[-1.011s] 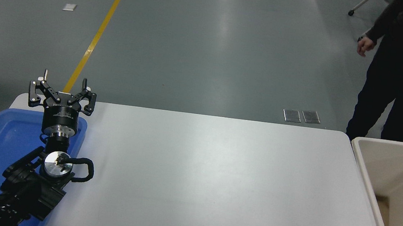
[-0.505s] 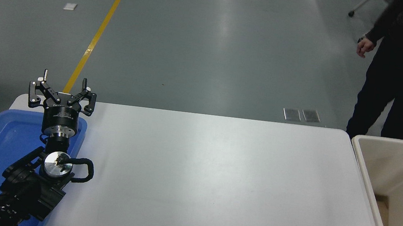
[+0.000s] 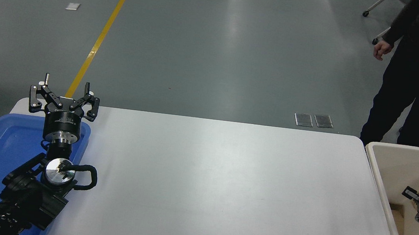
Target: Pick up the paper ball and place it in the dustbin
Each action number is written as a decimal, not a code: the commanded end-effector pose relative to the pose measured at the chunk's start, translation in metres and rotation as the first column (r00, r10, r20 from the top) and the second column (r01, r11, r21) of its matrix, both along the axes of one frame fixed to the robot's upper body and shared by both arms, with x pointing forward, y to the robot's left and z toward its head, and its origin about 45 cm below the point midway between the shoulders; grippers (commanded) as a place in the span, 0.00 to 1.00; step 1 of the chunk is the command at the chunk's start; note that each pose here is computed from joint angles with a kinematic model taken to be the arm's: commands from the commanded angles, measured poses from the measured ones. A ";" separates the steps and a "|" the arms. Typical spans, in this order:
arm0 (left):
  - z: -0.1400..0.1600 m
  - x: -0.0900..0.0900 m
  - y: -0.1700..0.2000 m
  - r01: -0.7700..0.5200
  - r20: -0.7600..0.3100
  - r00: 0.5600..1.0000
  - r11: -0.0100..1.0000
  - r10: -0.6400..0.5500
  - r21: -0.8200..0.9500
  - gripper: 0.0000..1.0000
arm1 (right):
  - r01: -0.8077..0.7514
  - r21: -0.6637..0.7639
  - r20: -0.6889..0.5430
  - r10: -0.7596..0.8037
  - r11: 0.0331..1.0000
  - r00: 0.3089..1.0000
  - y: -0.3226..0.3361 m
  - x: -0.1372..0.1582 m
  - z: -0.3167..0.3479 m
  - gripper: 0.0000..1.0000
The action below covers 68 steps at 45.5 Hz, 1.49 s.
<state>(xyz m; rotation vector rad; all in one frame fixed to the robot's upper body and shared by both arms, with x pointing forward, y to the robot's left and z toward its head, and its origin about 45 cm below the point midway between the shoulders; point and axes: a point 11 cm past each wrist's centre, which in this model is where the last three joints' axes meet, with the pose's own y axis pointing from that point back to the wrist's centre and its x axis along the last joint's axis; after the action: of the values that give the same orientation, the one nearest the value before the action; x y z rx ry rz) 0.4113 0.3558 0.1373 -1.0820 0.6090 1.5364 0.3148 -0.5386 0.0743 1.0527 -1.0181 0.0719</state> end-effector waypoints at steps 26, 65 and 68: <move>0.001 0.001 -0.001 0.004 0.001 1.000 1.000 -0.004 -0.001 0.99 | -0.248 0.128 -0.242 0.273 0.960 0.931 0.068 0.025 0.124 1.00; -0.001 0.000 -0.001 0.004 -0.002 1.000 1.000 -0.004 -0.001 0.99 | -0.475 0.574 -0.443 0.741 0.667 0.505 0.349 -0.020 0.213 1.00; 0.000 0.000 0.000 0.003 -0.002 1.000 1.000 -0.003 0.000 0.99 | -0.473 0.579 -0.445 0.744 0.664 0.499 0.354 -0.022 0.211 1.00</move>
<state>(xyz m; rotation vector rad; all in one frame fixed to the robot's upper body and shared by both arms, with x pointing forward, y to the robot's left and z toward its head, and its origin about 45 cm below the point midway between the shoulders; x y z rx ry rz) 0.4114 0.3551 0.1370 -1.0798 0.6119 1.5345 0.3134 -0.2198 0.2802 1.6126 -0.0307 0.0987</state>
